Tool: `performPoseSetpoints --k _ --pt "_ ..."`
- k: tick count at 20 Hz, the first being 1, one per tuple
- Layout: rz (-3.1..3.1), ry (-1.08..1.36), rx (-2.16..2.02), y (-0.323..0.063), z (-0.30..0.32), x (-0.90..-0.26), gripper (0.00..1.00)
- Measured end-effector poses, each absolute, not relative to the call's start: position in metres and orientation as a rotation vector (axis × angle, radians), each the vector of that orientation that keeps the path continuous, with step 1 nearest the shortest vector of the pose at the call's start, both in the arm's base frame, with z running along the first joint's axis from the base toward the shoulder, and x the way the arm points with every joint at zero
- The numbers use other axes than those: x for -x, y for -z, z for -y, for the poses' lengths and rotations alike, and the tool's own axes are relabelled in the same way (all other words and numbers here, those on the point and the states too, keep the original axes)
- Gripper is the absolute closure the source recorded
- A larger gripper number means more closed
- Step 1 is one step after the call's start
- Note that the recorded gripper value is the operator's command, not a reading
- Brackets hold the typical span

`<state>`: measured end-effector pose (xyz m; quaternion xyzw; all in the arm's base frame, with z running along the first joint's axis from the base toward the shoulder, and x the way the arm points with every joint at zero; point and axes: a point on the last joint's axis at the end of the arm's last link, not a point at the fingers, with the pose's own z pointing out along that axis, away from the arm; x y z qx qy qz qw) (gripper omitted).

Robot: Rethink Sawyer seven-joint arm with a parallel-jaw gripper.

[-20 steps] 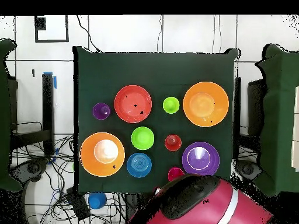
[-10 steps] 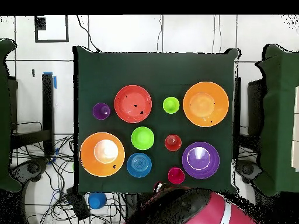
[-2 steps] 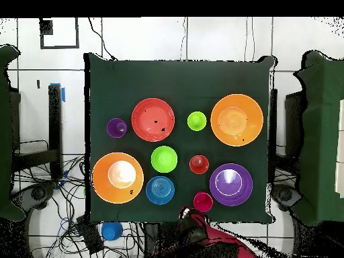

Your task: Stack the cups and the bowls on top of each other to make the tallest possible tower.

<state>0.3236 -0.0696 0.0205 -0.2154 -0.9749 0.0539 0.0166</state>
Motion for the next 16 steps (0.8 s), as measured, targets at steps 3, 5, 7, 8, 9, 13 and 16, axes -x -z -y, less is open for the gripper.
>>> performPoseSetpoints --k 3,5,7,8,9,13,16 --pt "3.018 -0.172 0.673 -0.029 0.072 -0.327 0.0" --pt "3.011 -0.175 0.676 -0.035 0.074 -0.33 0.0" --pt "3.007 -0.176 0.677 -0.041 0.075 -0.332 0.0" --pt "3.006 -0.176 0.677 -0.042 0.075 -0.333 0.0" --pt "3.004 -0.175 0.677 -0.045 0.075 -0.334 0.0" --pt "3.013 -0.169 0.673 -0.052 0.074 -0.341 0.0" --pt "3.02 -0.159 0.666 -0.055 0.072 -0.346 0.0"
